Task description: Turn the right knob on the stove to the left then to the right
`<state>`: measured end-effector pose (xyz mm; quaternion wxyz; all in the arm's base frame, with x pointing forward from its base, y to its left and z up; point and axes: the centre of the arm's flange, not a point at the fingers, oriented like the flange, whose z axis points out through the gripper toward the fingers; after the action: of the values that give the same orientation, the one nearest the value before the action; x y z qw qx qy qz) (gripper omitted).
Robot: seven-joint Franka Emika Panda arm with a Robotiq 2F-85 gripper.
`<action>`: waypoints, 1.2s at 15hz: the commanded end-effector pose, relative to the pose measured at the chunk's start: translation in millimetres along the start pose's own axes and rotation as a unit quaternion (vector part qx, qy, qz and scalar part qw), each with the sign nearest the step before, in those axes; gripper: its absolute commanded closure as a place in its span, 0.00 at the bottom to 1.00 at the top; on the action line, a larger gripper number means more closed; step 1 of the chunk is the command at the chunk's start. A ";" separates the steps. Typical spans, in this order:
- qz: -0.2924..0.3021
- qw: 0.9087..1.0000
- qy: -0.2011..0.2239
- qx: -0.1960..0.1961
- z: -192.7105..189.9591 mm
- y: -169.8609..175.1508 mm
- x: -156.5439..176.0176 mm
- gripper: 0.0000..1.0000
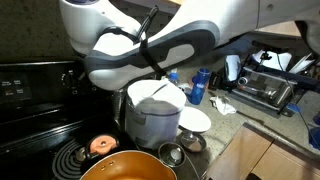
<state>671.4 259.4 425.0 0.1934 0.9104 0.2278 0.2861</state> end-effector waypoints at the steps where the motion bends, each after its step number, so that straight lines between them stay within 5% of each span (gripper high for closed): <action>1: -0.073 0.997 -0.021 -0.019 11.1 -72.2 -0.9 0.94; 6: -0.070 0.996 -0.027 -0.048 8.6 -90.5 -0.4 0.94; 7: -0.068 0.995 -0.029 -0.061 23.6 -38.0 -1.8 0.94; 11: -0.063 0.995 -0.032 -0.063 15.4 -57.9 -1.1 0.94; 13: -0.068 0.995 -0.038 -0.064 21.6 -37.0 -3.5 0.94; 18: -0.075 0.994 -0.049 -0.070 4.0 -91.5 -2.1 0.94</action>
<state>669.1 282.0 415.4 0.2570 0.9001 0.2108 0.2817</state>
